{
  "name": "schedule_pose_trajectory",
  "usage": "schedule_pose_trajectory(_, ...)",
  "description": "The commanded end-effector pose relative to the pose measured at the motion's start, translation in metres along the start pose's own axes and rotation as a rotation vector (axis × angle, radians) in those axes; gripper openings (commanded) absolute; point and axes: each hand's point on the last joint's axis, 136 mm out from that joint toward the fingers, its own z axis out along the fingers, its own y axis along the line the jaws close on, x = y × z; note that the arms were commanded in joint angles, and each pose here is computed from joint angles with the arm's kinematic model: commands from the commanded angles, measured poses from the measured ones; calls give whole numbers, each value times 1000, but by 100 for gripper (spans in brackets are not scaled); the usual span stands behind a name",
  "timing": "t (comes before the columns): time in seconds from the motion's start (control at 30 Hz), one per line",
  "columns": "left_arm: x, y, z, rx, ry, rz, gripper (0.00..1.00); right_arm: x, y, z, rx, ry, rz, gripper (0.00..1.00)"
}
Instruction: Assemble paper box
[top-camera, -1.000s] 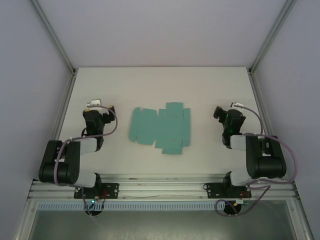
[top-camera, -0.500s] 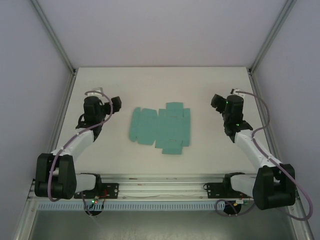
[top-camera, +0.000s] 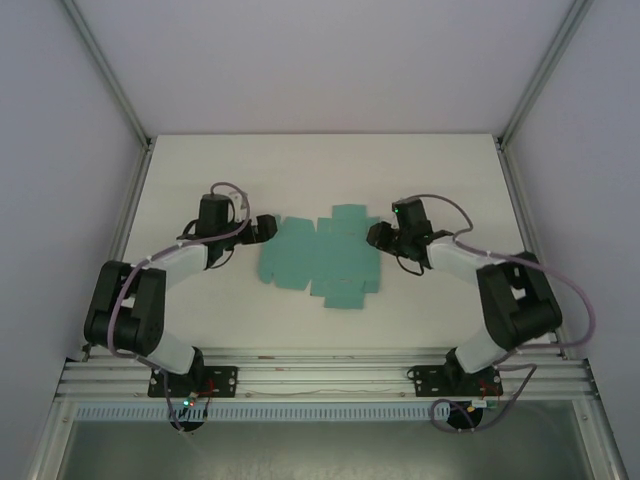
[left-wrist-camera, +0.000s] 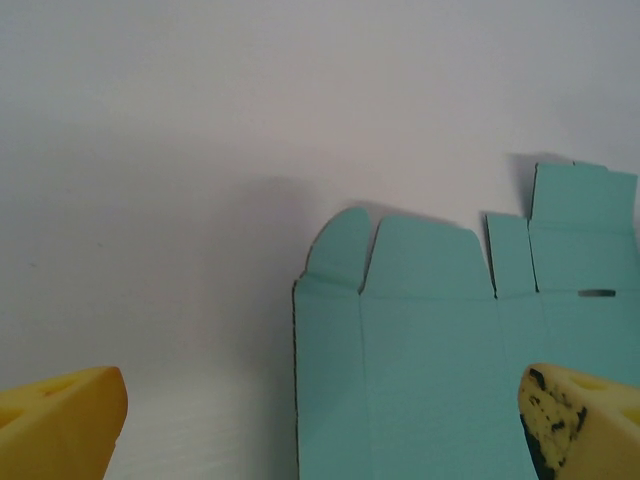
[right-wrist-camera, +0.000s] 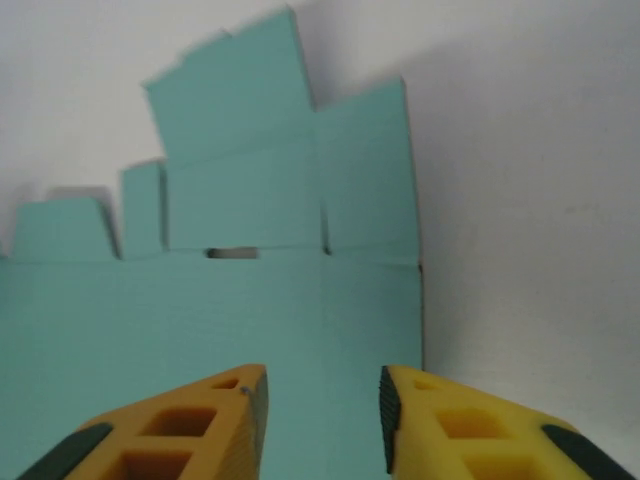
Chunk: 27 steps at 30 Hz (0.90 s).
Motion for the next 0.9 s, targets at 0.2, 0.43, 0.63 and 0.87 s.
schedule_pose_trajectory(0.2, 30, 0, 15, 63, 96, -38, 100, 27, -38, 32, 105, 75, 77, 32)
schedule_pose_trajectory(0.43, 37, -30, 24, 283, 124, -94, 84, 34, -52, 37, 142, 87, 48, 32)
schedule_pose_trajectory(0.63, 35, -49, 27, 457, 94, -161, 42, 34, -58, 38, 126, 82, 56, 32)
schedule_pose_trajectory(0.87, 15, -71, 3, 654, 7, -206, 0, 23, -50, 31, 2, 77, 44, 32)
